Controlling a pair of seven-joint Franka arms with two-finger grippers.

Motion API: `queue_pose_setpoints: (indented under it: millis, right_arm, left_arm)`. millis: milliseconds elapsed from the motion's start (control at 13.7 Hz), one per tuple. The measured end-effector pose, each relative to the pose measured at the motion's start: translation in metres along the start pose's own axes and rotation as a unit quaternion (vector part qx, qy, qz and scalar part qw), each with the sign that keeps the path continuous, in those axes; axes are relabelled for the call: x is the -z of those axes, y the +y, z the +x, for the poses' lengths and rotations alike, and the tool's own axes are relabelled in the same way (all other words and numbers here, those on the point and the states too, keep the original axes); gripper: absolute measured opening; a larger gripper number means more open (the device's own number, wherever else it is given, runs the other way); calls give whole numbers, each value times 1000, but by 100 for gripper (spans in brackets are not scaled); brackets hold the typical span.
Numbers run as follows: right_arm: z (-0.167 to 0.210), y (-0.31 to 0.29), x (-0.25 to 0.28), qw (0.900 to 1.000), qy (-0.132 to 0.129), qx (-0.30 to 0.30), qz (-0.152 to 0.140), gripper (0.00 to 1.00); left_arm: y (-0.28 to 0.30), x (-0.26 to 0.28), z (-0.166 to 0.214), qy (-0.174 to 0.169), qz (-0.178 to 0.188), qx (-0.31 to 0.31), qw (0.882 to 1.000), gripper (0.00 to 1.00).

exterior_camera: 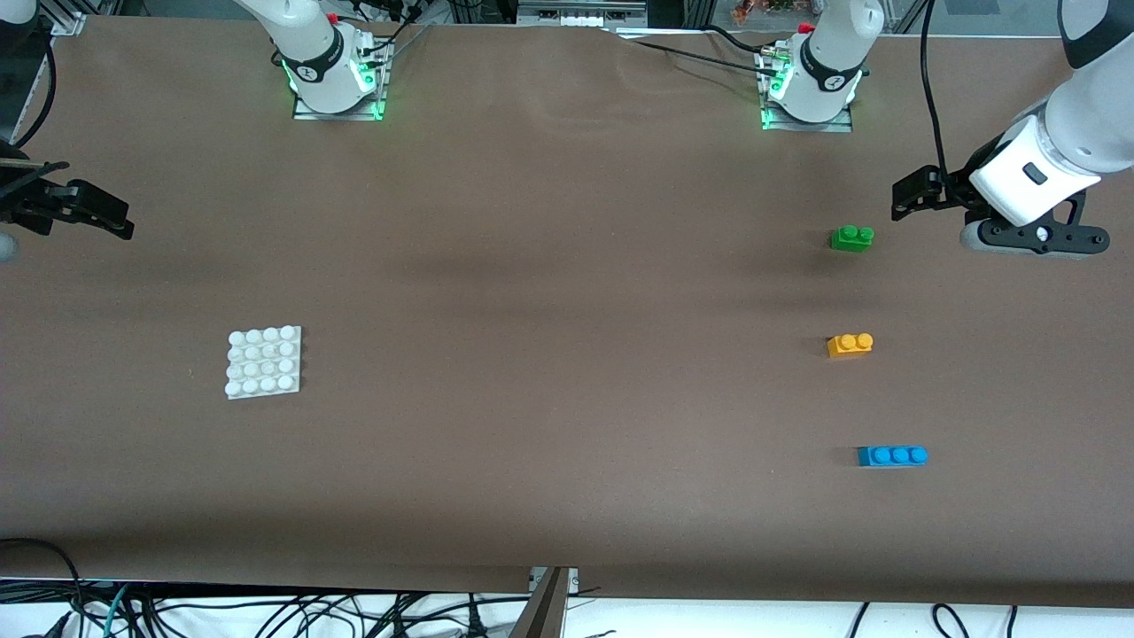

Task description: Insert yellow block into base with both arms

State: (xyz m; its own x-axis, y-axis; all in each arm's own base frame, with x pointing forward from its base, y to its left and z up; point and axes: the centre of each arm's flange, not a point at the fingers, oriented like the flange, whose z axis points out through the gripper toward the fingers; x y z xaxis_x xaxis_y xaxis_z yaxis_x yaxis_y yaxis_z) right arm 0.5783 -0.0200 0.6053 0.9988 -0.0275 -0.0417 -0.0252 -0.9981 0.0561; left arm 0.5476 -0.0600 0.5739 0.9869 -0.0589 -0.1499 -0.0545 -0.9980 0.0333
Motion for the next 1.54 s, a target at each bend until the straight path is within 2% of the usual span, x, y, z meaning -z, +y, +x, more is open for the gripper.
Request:
queue_pose_setpoints:
  millis: [219, 439, 658, 1023, 1170, 1535]
  right_arm:
    - [2, -1, -5, 1000, -4, 1, -1, 100]
    - [16, -4, -33, 1000, -26, 1, -4, 100]
    - [42, -7, -82, 999, -47, 2, -11, 100]
    - [84, 1, -179, 998, -65, -5, -24, 100]
    - [95, 5, -216, 998, -64, -7, -27, 100]
    - [100, 2, -304, 999, -42, -1, -32, 100]
  left_arm:
    - [0, 0, 0, 0, 0, 0, 1000, 100]
    - [0, 0, 0, 0, 0, 0, 1000, 100]
    - [0, 0, 0, 0, 0, 0, 1000, 100]
    - [0, 0, 0, 0, 0, 0, 1000, 100]
    - [0, 0, 0, 0, 0, 0, 1000, 100]
    - [0, 0, 0, 0, 0, 0, 1000, 100]
